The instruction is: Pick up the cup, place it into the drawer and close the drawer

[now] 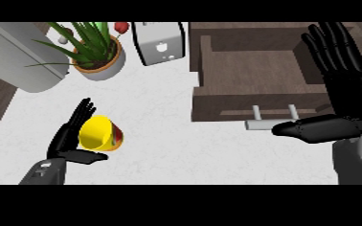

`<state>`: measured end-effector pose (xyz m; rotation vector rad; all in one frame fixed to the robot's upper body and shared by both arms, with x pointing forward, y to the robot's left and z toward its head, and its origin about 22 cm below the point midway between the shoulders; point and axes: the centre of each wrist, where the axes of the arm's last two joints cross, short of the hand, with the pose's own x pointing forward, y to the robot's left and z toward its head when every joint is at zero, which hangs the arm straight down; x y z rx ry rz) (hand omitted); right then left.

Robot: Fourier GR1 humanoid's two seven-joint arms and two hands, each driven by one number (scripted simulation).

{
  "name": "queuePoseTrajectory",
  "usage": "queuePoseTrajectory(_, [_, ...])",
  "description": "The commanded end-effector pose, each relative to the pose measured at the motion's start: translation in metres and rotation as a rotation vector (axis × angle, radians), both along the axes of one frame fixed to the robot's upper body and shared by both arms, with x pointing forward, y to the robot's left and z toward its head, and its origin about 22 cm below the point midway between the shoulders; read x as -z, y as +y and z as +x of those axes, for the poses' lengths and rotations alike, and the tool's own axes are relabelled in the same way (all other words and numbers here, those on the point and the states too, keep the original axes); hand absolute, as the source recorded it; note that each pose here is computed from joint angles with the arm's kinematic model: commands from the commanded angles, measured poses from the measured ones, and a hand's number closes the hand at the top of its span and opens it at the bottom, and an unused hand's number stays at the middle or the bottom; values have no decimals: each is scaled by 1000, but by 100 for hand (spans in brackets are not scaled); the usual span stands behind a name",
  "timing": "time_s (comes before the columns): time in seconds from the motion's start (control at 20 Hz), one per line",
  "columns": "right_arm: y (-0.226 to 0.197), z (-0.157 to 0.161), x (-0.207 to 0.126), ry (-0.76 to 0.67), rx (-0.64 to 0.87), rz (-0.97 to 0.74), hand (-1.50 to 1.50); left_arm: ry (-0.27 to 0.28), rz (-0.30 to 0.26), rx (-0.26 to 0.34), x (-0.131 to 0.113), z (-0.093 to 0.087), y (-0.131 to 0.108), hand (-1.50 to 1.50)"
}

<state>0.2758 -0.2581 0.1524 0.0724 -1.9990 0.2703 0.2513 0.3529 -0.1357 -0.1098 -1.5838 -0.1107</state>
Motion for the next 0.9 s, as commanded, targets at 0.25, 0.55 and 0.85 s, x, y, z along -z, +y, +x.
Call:
queuePoseTrajectory(0.25, [12, -3, 3, -1, -11, -6, -150, -96, -83, 49, 14, -5, -19, -150])
queuePoseTrajectory(0.55, [11, 8, -5, -1, 8, 3, -150, -89, -133, 106, 0, 16, -19, -150])
queuePoseTrajectory(0.85, [-2, 9, 0, 3, -4, -27, -150, -85, -277, 194, 9, 17, -48, 150])
